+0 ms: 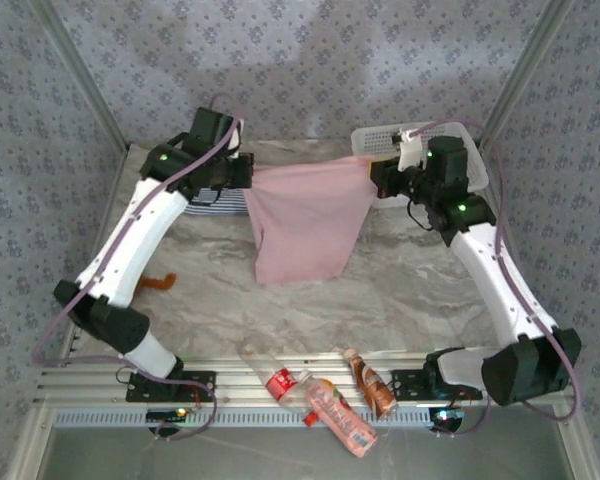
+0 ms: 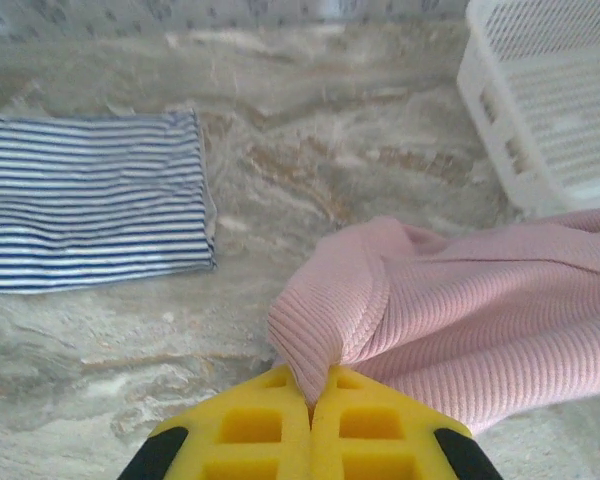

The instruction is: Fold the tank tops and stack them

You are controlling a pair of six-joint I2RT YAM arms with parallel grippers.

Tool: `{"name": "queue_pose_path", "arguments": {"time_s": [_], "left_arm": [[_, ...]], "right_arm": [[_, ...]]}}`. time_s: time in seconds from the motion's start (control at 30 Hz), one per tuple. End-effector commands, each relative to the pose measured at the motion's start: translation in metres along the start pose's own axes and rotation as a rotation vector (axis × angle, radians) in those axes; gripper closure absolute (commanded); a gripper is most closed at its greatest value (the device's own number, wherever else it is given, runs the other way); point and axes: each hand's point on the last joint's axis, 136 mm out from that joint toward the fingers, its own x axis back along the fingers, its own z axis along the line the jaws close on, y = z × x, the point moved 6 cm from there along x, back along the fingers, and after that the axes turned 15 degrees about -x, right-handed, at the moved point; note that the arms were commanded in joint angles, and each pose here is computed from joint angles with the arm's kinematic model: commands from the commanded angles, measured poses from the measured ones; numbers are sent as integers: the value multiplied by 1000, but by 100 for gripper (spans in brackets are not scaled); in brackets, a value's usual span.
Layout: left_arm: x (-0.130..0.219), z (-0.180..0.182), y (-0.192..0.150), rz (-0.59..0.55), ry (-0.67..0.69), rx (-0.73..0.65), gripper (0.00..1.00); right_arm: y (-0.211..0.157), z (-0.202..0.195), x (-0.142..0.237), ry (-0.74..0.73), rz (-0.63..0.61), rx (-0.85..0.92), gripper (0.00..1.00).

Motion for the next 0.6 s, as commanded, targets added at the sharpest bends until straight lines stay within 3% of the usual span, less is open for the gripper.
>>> {"name": "queue_pose_path", "arguments": {"time_s": [0.0,0.17,0.33,0.43,0.57], "left_arm": [[37,11,2,-66,44,-28,100],[91,13,2,-214,17,-34,100],[115,17,-3,-282,16,-28,100],[101,21,-8,-245,30,-14,100],[43,29,-18,-144,-6,50,100]], "right_arm": [[30,39,32,137,-123,108,99],[49,77,72,216,-242,206,99],[64,101,90,263,-303,253,98],[65,102,80,252,-295,264,98],[52,82,39,206,-194,262,98]]}}
